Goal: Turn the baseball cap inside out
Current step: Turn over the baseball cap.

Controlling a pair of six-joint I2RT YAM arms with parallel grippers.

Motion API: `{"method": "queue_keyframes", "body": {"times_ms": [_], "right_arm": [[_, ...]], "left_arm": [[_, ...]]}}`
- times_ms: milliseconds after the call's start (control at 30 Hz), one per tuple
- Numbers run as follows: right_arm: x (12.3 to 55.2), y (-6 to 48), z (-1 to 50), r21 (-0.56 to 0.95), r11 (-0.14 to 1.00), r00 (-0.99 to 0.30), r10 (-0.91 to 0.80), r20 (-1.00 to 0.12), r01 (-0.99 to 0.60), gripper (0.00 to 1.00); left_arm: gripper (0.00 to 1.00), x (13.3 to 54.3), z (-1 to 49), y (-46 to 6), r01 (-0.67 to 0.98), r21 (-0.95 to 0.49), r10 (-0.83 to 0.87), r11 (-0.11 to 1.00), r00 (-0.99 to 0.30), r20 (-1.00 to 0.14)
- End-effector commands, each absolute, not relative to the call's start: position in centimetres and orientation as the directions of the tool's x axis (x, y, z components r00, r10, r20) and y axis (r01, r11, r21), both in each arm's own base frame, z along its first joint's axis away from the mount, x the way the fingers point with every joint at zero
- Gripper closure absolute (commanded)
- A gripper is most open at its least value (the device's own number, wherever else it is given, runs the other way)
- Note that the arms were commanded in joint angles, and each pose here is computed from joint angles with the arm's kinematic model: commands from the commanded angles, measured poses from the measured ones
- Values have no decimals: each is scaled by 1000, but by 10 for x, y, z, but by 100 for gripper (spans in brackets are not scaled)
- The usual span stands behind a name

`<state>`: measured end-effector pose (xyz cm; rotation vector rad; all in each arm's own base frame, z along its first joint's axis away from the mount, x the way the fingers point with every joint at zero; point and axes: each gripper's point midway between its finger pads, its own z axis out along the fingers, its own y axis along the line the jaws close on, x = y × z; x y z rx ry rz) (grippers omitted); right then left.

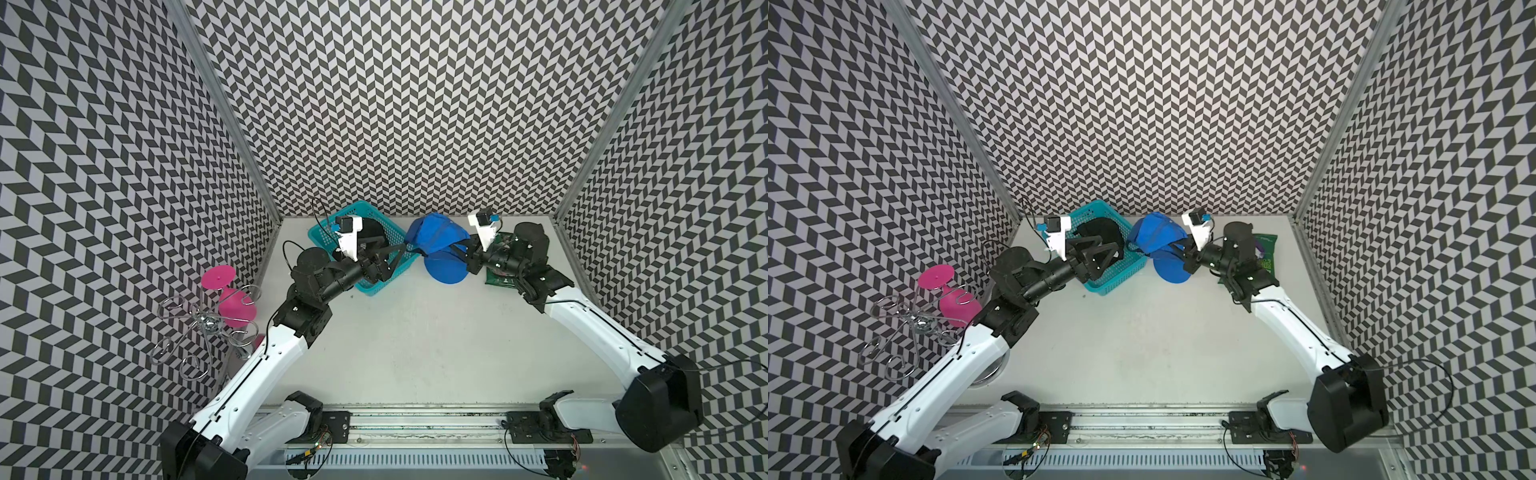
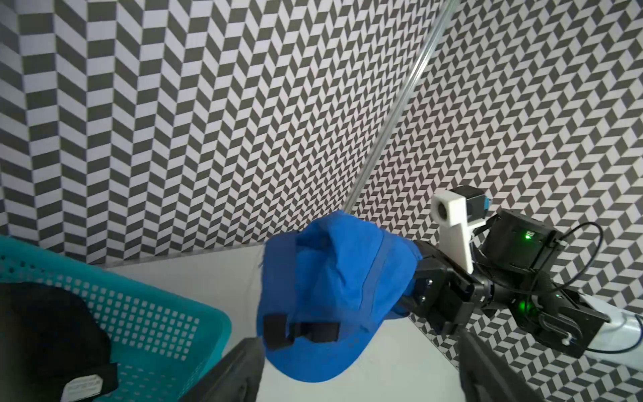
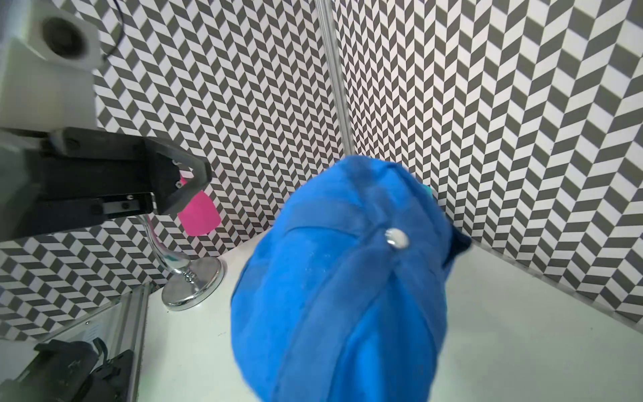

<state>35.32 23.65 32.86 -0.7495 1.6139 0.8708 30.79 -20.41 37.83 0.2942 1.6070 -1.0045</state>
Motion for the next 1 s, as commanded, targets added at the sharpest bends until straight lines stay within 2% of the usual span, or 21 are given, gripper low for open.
{"method": "queue_keyframes", "body": {"times_ms": [0, 167, 300, 433, 533, 733, 967], "right_arm": [[313, 237, 363, 44, 349, -54, -18, -998, -936, 100], [271, 235, 392, -45, 226, 48, 9, -999, -973, 100], [234, 235, 411, -57, 82, 60, 40, -997, -995, 100], [206, 234, 424, -65, -37, 63, 45, -997, -997, 100], [193, 233, 432, -66, -96, 62, 45, -997, -993, 100], [180, 230, 450, -99, -135, 92, 54, -994, -986, 100], [181, 228, 468, -151, -67, 145, 90, -985, -986, 100]], "left_arm": [[13, 309, 369, -200, 667, -480, -310, 570, -366, -877], [12, 307, 367, -208, 741, -478, -268, 472, -396, -878], [13, 314, 357, -215, 753, -506, -248, 420, -441, -862], [13, 297, 369, -235, 828, -511, -220, 232, -467, -856], [11, 279, 379, -251, 880, -462, -170, 114, -441, -881], [12, 257, 368, -278, 902, -431, -53, -30, -432, -900], [13, 259, 351, -276, 879, -477, -77, 4, -475, -877]]}}
